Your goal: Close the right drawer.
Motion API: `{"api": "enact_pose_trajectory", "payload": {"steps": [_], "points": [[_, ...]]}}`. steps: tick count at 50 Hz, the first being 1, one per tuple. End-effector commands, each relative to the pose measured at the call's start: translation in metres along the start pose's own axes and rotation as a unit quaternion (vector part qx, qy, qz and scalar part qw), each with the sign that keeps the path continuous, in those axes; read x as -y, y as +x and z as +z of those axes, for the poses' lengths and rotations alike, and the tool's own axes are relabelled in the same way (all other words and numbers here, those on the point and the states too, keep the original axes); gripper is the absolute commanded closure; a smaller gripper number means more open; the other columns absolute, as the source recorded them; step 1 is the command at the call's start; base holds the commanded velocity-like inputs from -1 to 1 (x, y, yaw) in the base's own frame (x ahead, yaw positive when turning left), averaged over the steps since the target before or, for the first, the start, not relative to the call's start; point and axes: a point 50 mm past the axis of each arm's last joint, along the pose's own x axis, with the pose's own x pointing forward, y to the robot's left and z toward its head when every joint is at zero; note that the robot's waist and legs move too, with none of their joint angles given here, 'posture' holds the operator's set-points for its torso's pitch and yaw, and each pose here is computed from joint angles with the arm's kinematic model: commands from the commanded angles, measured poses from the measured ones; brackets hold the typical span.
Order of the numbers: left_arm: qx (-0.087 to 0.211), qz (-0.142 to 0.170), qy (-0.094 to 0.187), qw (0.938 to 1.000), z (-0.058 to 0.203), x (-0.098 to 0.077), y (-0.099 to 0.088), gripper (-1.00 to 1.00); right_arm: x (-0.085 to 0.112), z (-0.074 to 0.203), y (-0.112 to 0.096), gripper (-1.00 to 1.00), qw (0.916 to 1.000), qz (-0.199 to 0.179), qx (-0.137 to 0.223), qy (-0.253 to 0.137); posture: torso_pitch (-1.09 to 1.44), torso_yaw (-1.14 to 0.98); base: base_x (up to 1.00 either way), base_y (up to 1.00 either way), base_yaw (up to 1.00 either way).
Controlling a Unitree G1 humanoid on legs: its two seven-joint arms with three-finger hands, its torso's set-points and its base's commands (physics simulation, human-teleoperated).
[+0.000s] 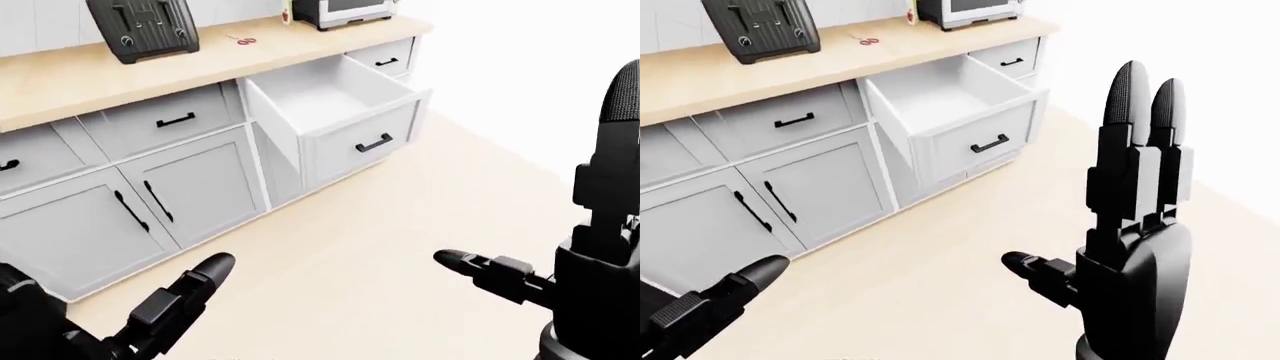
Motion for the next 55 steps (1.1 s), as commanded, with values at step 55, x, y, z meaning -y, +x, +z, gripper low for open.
{"api": "enact_pose_trajectory", "payload": {"steps": [55], "points": [[0.010, 0.015, -0.002, 0.9998, 0.0031, -0.0039, 0.0021, -1.00, 0.0046, 0.0055, 0.0016, -1.00, 0.9997, -0.016, 0.020, 0.000, 0.00, 0.00, 0.00, 0.00, -0.27]]}}
